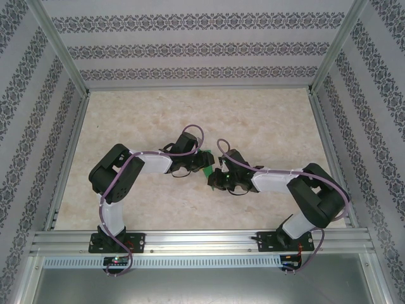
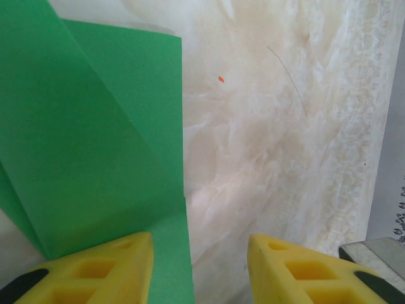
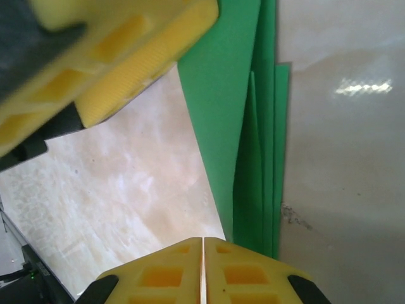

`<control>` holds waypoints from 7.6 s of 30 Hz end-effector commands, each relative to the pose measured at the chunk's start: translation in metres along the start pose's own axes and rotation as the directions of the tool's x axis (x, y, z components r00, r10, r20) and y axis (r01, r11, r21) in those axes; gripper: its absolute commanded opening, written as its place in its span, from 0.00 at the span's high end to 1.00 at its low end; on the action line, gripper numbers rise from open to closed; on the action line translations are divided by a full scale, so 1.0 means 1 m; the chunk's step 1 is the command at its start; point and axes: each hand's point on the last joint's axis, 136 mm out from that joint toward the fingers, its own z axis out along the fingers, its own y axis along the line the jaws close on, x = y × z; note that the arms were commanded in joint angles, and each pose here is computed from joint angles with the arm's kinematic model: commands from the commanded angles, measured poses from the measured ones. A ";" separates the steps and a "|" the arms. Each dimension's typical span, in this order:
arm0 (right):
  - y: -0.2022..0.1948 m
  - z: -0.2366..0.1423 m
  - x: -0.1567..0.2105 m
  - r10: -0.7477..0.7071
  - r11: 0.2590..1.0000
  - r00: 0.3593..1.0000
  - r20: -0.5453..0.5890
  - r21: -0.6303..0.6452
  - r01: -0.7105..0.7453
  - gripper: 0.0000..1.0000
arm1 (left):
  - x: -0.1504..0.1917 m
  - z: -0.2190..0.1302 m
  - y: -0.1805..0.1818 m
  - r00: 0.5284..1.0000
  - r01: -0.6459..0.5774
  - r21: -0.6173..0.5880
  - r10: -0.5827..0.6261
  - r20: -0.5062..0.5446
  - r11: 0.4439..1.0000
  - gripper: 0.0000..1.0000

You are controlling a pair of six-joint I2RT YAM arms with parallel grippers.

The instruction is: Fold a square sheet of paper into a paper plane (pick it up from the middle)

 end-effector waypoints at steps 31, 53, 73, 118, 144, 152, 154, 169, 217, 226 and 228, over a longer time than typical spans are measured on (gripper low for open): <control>-0.074 -0.007 0.060 0.164 0.970 0.979 -0.121 0.198 -0.138 0.94 | 0.007 0.005 0.024 0.999 0.013 -0.087 -0.016 -0.033 0.996 0.55; 0.026 -0.013 -0.033 0.017 0.998 0.993 0.118 -0.055 -0.010 0.92 | 0.007 0.007 0.020 0.999 0.011 -0.065 -0.013 -0.040 0.998 0.55; -0.074 0.013 0.021 0.150 0.976 0.988 -0.022 0.163 -0.144 0.99 | -0.016 0.001 0.004 0.997 -0.078 -0.044 0.078 -0.004 0.996 0.59; -0.072 0.009 0.019 0.116 0.986 0.988 -0.104 0.130 -0.102 1.00 | -0.114 -0.070 -0.013 0.976 -0.172 0.008 0.170 0.135 0.985 0.63; -0.081 0.013 0.023 0.140 0.982 0.985 -0.102 0.142 -0.124 1.00 | 0.004 0.017 0.020 0.990 -0.136 -0.034 0.134 -0.051 0.990 0.96; -0.085 0.011 0.030 0.131 0.981 0.983 -0.130 0.159 -0.110 1.00 | -0.032 0.006 0.041 0.987 -0.158 -0.075 0.159 0.006 0.985 0.95; -0.086 0.011 0.032 0.128 0.982 0.983 -0.134 0.159 -0.106 1.00 | -0.040 0.004 0.043 0.986 -0.164 -0.072 0.166 0.013 0.984 0.94; -0.082 0.010 0.032 0.116 0.986 0.982 -0.147 0.139 -0.096 1.00 | -0.104 -0.013 0.065 0.987 -0.143 -0.078 0.148 0.063 0.987 0.90; -0.073 0.001 0.050 0.081 0.994 0.977 -0.199 0.091 -0.064 0.99 | 0.016 0.022 0.083 0.991 -0.066 -0.172 0.044 -0.130 0.983 0.98; -0.085 -0.007 0.082 0.096 0.989 0.961 -0.261 0.132 -0.064 0.99 | 0.014 0.021 0.090 0.992 -0.054 -0.197 0.030 -0.123 0.979 0.99; -0.085 -0.008 0.086 0.088 0.990 0.958 -0.274 0.133 -0.053 1.00 | 0.015 0.022 0.090 0.992 -0.051 -0.195 0.027 -0.127 0.979 0.99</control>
